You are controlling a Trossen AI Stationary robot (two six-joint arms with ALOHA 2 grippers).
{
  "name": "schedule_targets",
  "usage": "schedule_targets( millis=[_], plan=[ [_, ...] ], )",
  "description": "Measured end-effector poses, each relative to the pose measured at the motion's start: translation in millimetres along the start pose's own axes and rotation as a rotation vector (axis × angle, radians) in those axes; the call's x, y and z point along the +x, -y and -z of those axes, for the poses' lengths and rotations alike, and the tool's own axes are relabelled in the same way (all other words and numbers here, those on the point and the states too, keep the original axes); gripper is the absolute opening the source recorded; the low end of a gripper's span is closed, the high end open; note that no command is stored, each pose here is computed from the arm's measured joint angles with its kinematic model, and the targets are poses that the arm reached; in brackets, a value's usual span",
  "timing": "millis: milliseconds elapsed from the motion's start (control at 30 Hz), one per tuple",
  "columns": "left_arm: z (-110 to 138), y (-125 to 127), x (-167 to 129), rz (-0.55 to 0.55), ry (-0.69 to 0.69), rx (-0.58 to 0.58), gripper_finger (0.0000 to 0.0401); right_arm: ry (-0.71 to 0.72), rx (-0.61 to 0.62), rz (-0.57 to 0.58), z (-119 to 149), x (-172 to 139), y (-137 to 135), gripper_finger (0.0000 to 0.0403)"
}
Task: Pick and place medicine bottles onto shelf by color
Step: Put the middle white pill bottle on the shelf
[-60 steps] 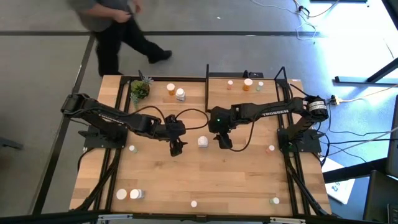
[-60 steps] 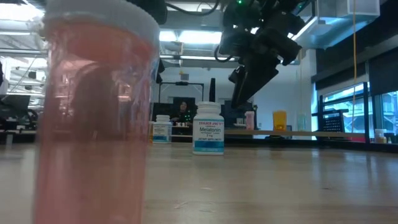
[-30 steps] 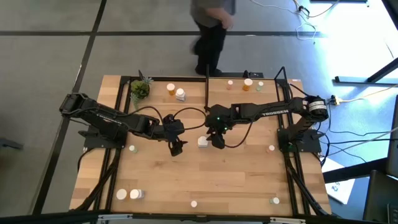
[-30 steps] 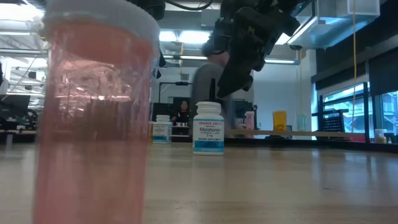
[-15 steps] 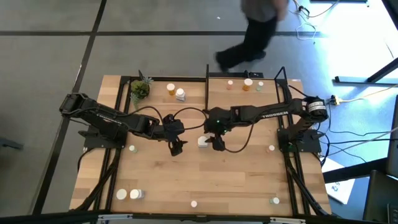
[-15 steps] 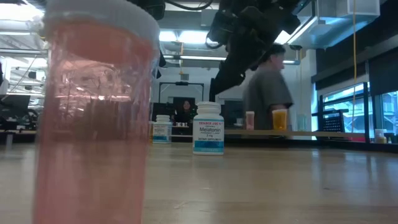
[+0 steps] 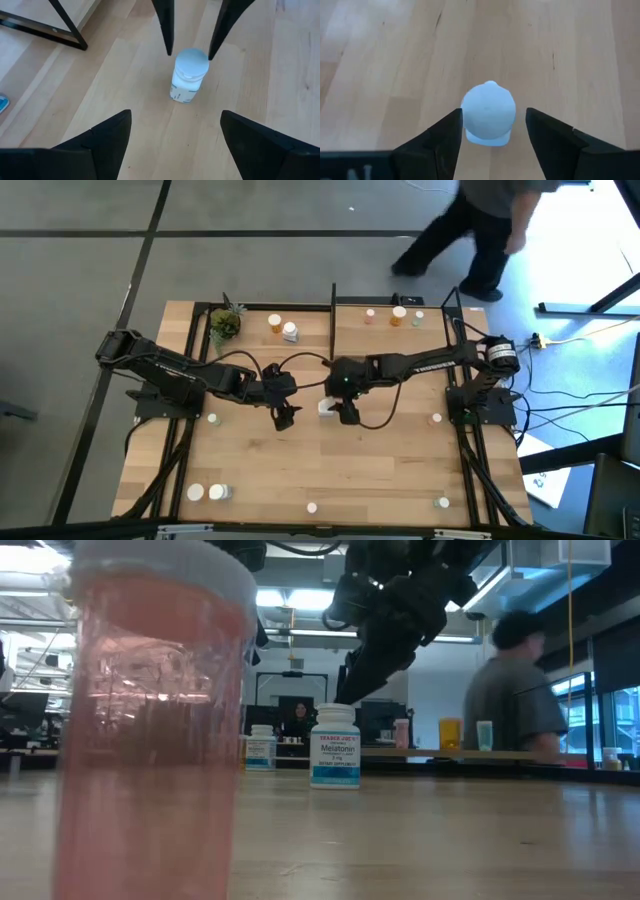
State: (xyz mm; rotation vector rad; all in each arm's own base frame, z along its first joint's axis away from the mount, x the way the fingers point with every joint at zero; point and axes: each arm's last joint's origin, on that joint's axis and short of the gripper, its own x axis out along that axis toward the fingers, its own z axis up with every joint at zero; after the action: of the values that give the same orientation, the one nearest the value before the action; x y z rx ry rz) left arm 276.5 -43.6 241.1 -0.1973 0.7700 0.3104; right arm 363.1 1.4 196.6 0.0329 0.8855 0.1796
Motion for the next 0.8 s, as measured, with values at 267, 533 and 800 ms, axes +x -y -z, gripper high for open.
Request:
schedule_targets(
  millis=[267,533,800],
  plan=[
    [0.1,0.0,0.0,0.000,-0.001,0.000,0.0300,0.001,0.016,-0.015,0.1,3.3,-2.7,0.0219],
    [0.4,-0.1,0.1,-0.001,-0.004,0.001,0.0303,-0.025,0.021,-0.033,4.5,13.6,-2.0,0.0219],
    [0.4,0.0,0.1,0.000,-0.003,0.002,0.0299,-0.017,0.013,0.003,4.0,17.0,-1.0,0.0219]
  ],
)
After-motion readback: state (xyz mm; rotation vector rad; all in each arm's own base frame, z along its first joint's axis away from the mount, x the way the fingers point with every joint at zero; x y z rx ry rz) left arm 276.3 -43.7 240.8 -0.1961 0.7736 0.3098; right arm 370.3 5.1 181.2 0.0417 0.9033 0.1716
